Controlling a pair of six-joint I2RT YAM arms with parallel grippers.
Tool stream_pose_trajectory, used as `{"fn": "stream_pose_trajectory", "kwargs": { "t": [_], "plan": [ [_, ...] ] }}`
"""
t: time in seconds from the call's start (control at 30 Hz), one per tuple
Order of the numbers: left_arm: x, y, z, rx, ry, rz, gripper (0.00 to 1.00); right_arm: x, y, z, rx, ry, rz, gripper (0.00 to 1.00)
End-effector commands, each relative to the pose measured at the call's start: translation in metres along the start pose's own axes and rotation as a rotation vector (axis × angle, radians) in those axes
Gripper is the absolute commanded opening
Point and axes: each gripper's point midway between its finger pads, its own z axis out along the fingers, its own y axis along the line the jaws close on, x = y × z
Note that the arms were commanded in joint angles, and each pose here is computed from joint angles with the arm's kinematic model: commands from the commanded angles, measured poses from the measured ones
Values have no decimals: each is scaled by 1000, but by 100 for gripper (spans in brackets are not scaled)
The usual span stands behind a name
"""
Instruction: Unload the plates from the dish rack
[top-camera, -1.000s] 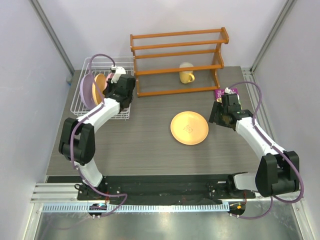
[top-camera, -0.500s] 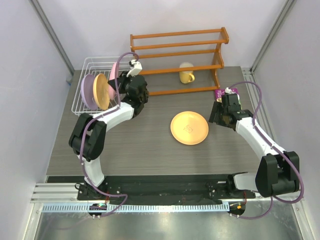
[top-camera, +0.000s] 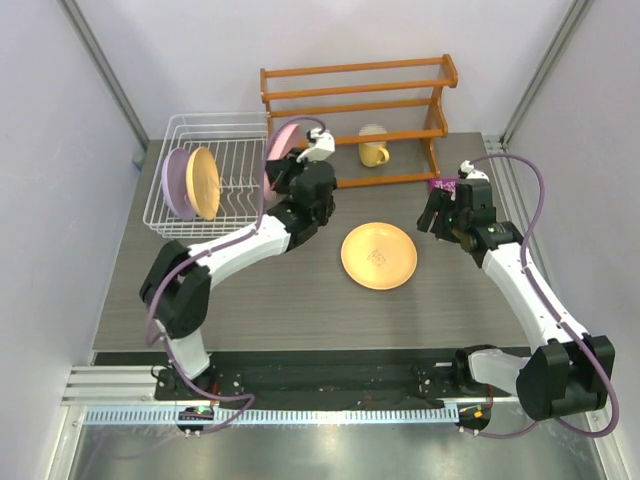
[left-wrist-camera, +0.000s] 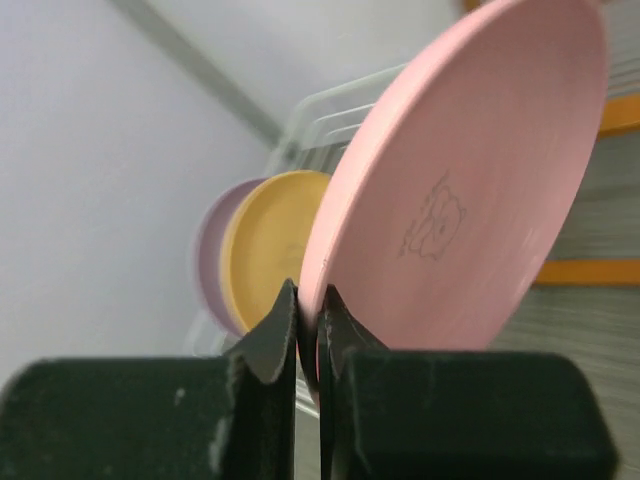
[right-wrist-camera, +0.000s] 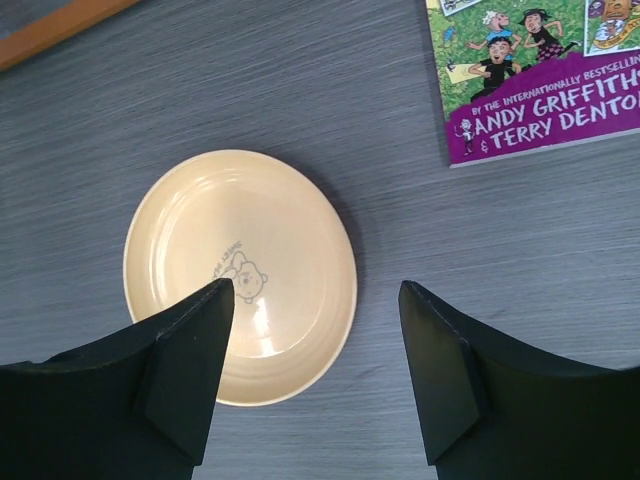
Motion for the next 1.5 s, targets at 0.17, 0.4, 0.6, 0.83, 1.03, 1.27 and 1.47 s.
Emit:
{"fn": "stream_pose_trajectory", "kwargs": {
  "t": [0.17, 0.4, 0.6, 0.83, 1.03, 1.27, 1.47],
  "plan": [
    [-34, -54, -69, 725, 89, -487, 0, -27, 57, -18, -237, -75, 37, 73],
    [-30, -80, -99, 958, 202, -655, 0, -33, 113, -23, -416, -138, 33, 78],
    [-30, -82, -114, 1077, 259, -741, 0, -24, 127, -6, -427, -134, 24, 78],
    [-35, -70, -121, 1139, 259, -793, 0, -13, 115, 12, -358, -114, 22, 78],
    [-38, -62, -122, 1178, 261, -834, 0, -7, 108, 21, -323, -104, 14, 63],
    [-28, -63, -119, 1212, 290, -867, 2, -13, 124, 15, -419, -123, -10, 2],
    [-17, -60, -113, 1215, 283, -915, 74, -22, 116, 11, -413, -153, 35, 1]
  ]
}}
